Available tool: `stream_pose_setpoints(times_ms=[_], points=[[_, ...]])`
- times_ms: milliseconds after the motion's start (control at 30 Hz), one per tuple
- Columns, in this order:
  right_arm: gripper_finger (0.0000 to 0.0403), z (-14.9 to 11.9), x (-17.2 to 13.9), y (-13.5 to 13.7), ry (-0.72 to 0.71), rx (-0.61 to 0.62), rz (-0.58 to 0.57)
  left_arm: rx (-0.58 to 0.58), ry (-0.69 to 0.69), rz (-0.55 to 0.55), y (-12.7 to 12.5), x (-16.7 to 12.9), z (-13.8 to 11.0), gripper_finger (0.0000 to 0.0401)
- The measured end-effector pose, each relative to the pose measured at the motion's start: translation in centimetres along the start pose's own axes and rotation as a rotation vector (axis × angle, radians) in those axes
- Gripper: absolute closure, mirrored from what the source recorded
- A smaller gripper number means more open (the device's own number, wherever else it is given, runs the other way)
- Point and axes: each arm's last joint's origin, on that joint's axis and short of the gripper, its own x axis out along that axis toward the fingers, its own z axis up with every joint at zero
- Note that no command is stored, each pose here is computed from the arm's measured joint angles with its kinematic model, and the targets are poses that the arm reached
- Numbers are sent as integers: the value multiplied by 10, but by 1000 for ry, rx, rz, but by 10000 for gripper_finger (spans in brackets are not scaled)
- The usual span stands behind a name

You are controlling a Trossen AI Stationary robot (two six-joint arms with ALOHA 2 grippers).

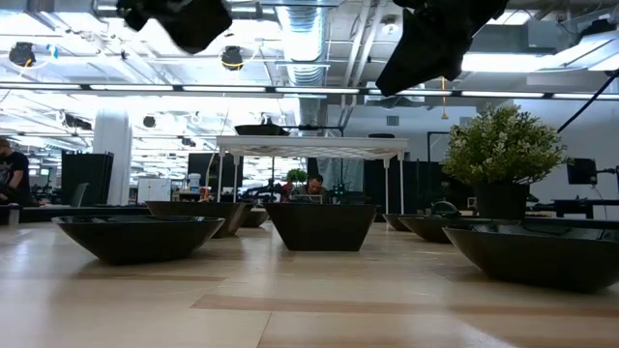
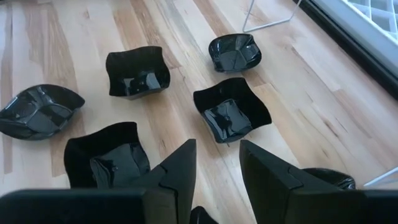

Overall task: Pick & Place Mini shaped plates
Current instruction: Stack the distorted square plate on top of the distorted square plate on the shelf

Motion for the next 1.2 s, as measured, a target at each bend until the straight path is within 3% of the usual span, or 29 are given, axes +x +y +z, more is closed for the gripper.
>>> stream_pose_setpoints(times_ms=[200,400,567,733,900,1200], points=[[285,6,6,-10,-13,-59,-31,34,-30,44,40,7,34,391],[285,19,17,-33,-34,-163,-101,112,-24,214,97,14,58,391],[285,35,25,-62,-36,-177,-192,146,38,357,151,24,68,391],[285,44,31,-88,-28,-155,-269,164,164,452,198,42,60,391],[285,46,34,-104,-20,-106,-312,204,285,444,214,67,44,391],[285,46,35,-107,-14,-116,-320,435,370,364,212,95,35,391]])
